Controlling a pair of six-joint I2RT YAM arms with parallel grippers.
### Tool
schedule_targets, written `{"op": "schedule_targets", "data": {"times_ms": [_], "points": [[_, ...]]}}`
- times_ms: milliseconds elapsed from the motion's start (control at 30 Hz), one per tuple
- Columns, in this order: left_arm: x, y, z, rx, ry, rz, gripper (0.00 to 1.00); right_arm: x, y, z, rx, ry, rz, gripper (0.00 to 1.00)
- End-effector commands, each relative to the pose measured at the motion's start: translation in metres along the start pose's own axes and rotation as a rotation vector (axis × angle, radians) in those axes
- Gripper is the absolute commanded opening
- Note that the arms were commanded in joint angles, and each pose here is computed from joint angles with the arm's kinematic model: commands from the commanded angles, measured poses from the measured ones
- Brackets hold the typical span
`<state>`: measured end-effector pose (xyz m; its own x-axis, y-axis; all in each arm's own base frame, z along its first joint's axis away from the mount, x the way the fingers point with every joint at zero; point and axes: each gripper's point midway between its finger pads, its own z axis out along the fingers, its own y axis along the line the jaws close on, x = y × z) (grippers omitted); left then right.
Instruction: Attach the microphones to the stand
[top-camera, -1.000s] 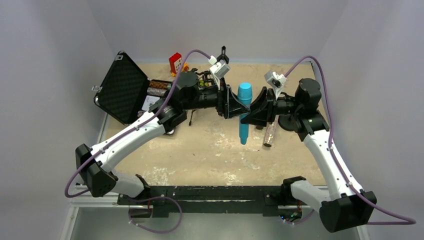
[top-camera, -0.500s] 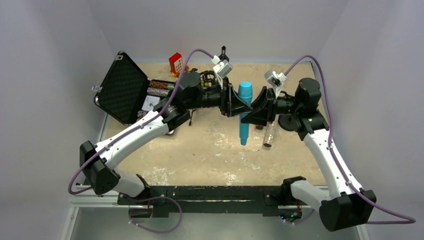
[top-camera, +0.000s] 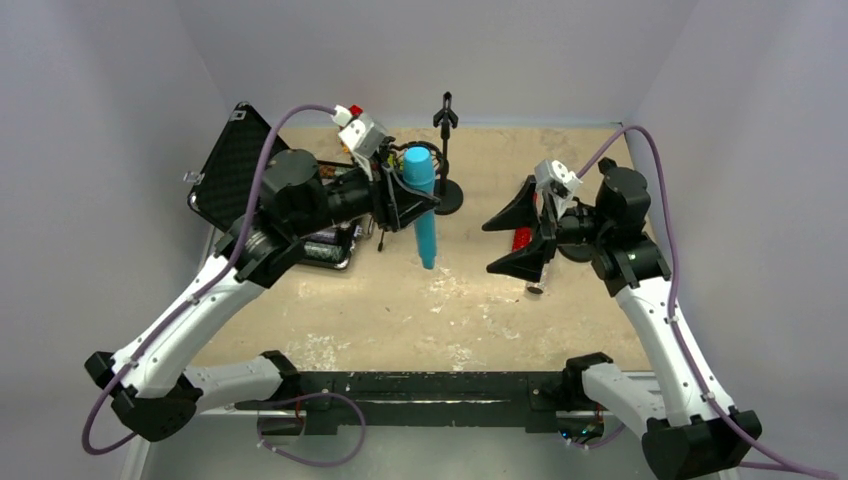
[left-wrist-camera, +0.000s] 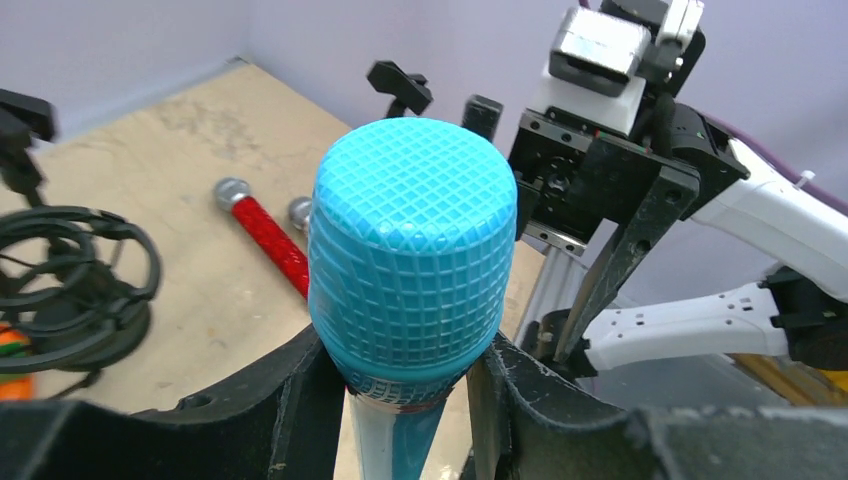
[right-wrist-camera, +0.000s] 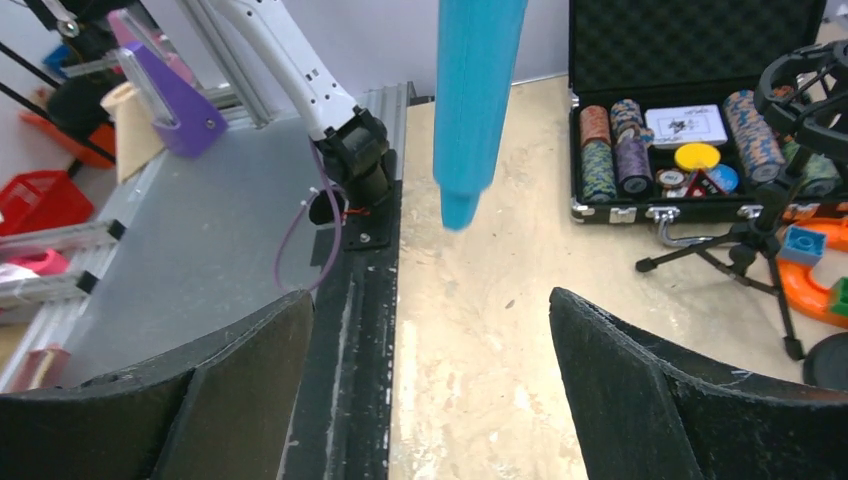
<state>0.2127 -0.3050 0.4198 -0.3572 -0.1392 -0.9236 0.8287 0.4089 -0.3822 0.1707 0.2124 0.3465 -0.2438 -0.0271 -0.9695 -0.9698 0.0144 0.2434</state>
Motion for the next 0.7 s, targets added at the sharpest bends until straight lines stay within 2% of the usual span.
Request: {"op": "schedule_targets", "data": {"times_ms": [0, 200, 367, 500, 667], "points": [[-0.037, 0.013, -0.031, -0.149, -0.051, 0.129, 0.0, 0.003, -0.004, -0.005, 0.054, 0.018, -0.145, 0.93], [-0.097, 0.03, -0.051, -0.294, -0.158, 0.176, 0.0, 0.042, -0.024, -0.012, 0.161, 0.067, -0.197, 0.94], [-0.135, 0.027, -0.044, -0.279, -0.23, 0.189, 0.0, 0.075, -0.031, -0.019, 0.218, 0.099, -0.223, 0.96], [-0.142, 0.013, -0.032, -0.192, -0.238, 0.168, 0.0, 0.067, -0.032, -0.028, 0.288, 0.105, -0.245, 0.97], [-0.14, -0.001, -0.027, -0.106, -0.229, 0.153, 0.0, 0.016, -0.039, -0.05, 0.446, 0.112, -0.228, 0.97]]}}
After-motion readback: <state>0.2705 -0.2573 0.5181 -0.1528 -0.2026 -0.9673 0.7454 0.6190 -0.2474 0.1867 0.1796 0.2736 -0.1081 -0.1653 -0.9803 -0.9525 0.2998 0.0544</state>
